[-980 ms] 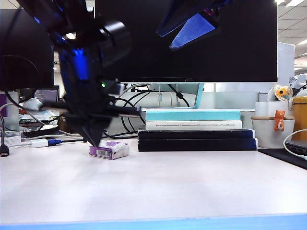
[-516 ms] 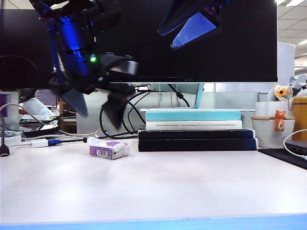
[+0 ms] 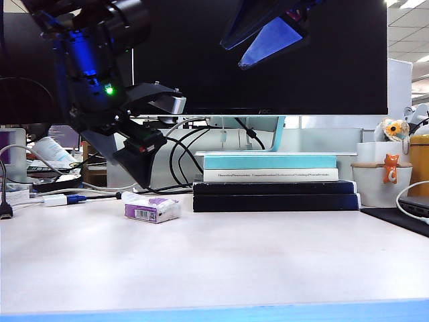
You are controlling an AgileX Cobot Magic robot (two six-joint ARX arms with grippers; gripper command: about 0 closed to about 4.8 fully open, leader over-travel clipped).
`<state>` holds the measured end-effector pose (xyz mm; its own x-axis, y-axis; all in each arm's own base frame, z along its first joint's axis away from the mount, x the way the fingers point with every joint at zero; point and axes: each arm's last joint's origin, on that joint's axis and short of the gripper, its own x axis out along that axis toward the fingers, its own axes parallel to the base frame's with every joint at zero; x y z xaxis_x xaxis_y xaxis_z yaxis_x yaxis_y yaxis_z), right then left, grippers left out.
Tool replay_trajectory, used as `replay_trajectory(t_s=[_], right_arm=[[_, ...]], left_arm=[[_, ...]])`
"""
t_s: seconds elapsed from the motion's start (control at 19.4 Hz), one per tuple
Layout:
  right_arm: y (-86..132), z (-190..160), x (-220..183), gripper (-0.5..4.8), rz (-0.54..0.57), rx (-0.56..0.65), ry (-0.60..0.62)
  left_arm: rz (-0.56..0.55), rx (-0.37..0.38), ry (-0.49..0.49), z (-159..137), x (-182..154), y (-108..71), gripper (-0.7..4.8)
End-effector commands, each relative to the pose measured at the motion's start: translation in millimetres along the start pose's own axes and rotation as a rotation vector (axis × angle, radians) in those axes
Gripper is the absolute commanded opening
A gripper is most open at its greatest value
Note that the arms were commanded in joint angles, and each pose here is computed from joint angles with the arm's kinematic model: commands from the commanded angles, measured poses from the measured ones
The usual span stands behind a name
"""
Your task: Pick up a packet of tissues from the table with the left hand, then take a tissue from it with the right hand.
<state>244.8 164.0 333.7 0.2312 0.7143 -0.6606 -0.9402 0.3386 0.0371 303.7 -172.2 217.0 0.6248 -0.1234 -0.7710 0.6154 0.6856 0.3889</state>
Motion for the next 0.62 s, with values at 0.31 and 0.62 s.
replay_trajectory(t_s=[0.31, 0.62], right_arm=[[-1, 5, -6, 2.55, -0.072, -0.021, -0.023], [-4, 18, -52, 2.41, -0.324, 0.023, -0.207]], left_arm=[[-0.044, -0.110, -0.078, -5, 4, 27.7, 4.24], [-0.325, -0.309, -0.201, -26, 7, 65.3, 2.98]])
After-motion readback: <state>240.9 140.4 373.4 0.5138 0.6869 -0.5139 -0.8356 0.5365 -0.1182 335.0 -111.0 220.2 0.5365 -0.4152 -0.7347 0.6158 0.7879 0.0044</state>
